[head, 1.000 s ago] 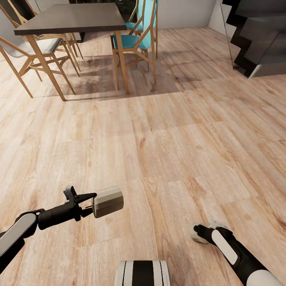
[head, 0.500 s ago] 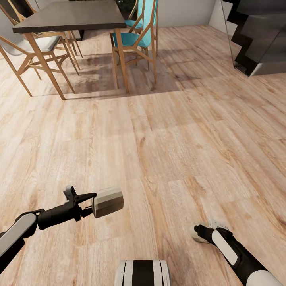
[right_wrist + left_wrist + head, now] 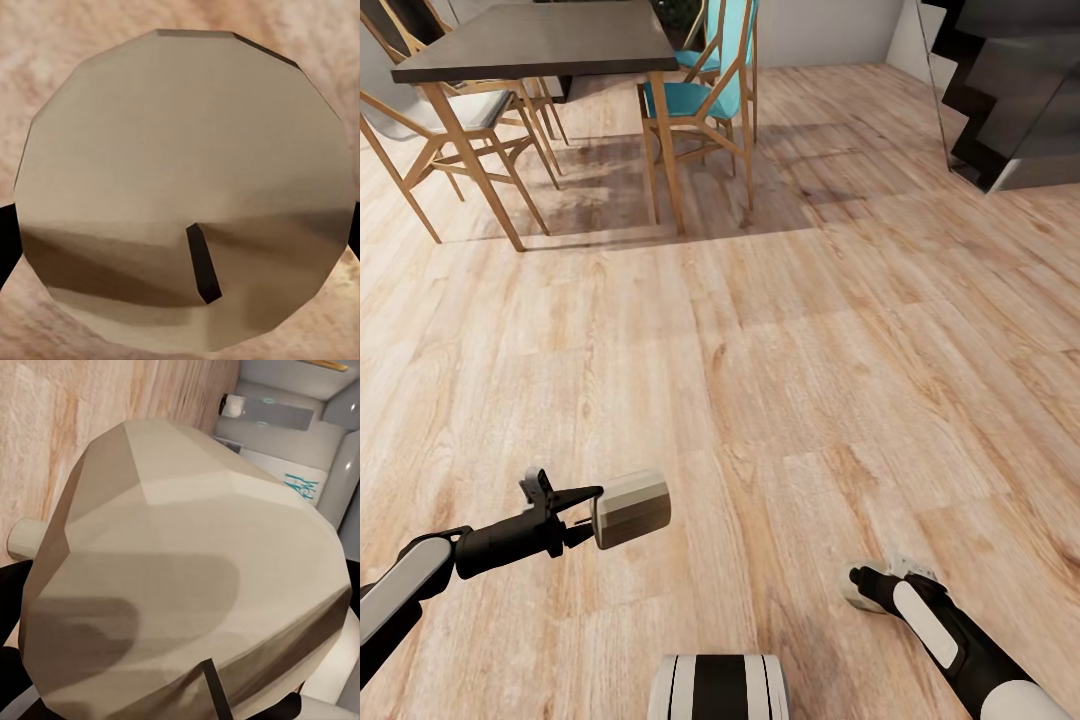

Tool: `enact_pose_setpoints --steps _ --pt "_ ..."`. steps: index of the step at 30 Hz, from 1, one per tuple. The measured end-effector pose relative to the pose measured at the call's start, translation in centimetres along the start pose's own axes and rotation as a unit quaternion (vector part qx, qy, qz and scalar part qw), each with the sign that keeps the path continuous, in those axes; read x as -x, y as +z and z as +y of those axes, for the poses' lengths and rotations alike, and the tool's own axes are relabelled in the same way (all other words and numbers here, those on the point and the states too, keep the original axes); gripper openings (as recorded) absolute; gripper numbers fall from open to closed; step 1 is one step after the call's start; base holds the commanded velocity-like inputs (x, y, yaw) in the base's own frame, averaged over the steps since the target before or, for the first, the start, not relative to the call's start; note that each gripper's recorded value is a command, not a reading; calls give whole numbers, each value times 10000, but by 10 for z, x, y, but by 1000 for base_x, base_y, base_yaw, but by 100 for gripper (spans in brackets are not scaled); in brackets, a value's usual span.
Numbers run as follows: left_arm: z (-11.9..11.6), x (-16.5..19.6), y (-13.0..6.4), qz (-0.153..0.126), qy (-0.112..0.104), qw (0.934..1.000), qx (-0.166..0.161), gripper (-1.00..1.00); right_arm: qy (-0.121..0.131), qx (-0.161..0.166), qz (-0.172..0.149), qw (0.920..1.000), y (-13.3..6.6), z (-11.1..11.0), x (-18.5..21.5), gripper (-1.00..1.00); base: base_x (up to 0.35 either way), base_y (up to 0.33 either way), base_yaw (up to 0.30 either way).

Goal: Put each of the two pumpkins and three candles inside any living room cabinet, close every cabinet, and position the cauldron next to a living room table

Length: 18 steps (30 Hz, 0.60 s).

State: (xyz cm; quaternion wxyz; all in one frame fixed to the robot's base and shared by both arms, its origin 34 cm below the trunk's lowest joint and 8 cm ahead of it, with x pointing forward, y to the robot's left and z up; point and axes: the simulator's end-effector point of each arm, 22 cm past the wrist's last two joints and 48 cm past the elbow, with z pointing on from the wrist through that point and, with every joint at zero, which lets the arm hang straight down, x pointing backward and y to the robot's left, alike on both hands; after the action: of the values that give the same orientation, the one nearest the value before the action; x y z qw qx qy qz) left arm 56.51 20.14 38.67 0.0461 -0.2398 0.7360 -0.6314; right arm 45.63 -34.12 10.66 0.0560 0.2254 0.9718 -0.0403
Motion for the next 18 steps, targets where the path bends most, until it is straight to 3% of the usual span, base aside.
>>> enact_pose_setpoints --steps 18 --pt "8 -1 -1 13 33 9999 139 -100 -10 -6 -2 10000 0 0 0 -100 0 0 0"
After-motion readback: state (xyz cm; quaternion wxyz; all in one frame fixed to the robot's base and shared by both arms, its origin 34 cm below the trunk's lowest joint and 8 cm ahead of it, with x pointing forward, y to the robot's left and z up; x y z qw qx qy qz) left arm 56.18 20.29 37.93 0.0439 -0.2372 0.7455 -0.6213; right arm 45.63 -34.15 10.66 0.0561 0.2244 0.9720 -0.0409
